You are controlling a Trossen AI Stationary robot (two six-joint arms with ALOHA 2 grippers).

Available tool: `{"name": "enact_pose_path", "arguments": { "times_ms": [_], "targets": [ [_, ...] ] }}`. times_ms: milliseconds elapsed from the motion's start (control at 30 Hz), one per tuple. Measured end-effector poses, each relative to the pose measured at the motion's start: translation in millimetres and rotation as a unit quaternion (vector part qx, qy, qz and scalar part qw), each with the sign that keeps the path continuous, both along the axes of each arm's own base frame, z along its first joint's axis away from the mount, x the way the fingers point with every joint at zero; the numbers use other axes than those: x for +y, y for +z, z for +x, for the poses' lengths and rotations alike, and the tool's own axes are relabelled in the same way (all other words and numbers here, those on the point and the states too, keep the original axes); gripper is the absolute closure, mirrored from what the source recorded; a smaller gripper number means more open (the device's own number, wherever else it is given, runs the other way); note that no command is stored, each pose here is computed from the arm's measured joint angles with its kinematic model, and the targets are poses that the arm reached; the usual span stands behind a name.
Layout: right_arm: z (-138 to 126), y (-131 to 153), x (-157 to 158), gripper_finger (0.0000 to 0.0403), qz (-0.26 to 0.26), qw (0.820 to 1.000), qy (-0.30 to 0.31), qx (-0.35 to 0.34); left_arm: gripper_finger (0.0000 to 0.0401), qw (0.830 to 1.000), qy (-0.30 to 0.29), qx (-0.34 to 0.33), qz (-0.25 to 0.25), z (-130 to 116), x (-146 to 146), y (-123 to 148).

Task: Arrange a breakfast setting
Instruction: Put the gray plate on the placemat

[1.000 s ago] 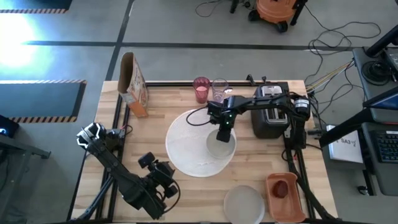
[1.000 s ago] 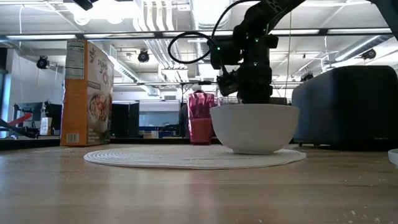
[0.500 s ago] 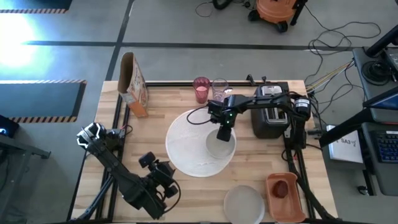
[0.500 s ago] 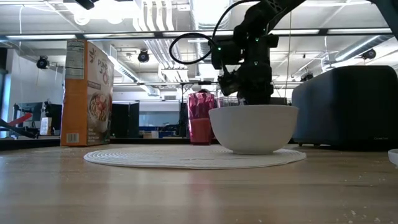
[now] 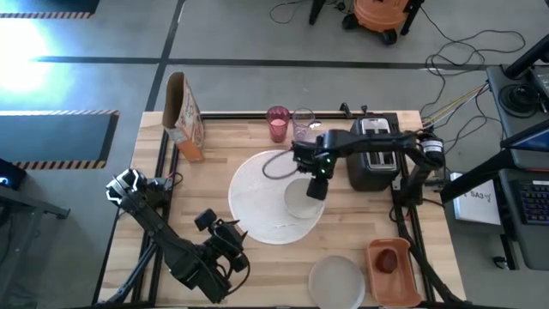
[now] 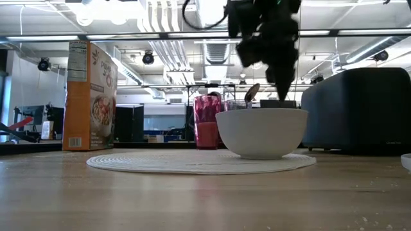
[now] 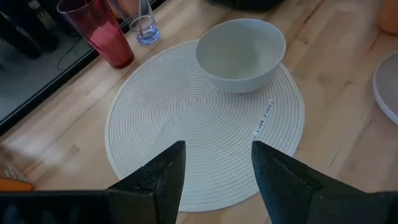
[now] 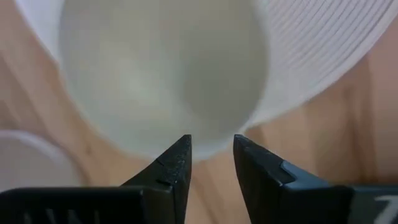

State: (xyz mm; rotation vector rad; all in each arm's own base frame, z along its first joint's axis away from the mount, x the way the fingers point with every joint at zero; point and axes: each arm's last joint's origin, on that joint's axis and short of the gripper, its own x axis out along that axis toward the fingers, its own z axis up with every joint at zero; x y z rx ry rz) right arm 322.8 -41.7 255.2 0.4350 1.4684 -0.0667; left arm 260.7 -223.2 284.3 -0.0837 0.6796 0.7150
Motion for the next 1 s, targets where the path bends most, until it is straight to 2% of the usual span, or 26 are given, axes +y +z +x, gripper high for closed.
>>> {"name": "enact_pose_path", "arguments": {
  "times_ms": [167, 267, 400, 533, 633, 767, 1000],
  "targets": [
    [-12.0, 15.7, 50.8, 0.0308, 0.005, 1.0, 0.022, -0.01, 0.0233, 1.0, 0.0, -0.002, -0.002, 0.3, -0.3, 0.0],
    [-21.8, 15.8, 86.5, 0.0312, 0.007, 0.999, 0.046, -0.012, 0.0233, 1.0, 0.0, -0.002, -0.002, 0.3, -0.3, 0.0],
    [-39.3, 2.8, 126.7, 0.031, -0.013, 0.998, 0.059, 0.014, 0.0233, 1.0, -0.001, -0.001, -0.001, 0.3, -0.3, 0.0],
    [-52.9, -16.5, 155.2, 0.0307, -0.016, 0.998, 0.035, 0.041, 0.0233, 1.0, -0.001, -0.001, -0.001, 0.2, -0.4, 0.0],
    [-56.6, -26.9, 177.2, 0.0307, -0.016, 0.999, 0.04, 0.014, 0.0233, 1.0, -0.001, -0.001, -0.001, 0.3, -0.3, 0.0],
    [-57.7, -36.1, 198.0, 0.0297, -0.009, 0.998, 0.061, -0.011, 0.0233, 1.0, -0.004, 0.002, 0.001, 0.2, -0.4, 0.0],
    [-58.5, -55.8, 207.0, 0.0253, -0.022, 0.998, 0.061, 0.006, 0.0233, 1.0, -0.003, 0.01, -0.012, 0.3, -1.0, -0.7]
  ]
}}
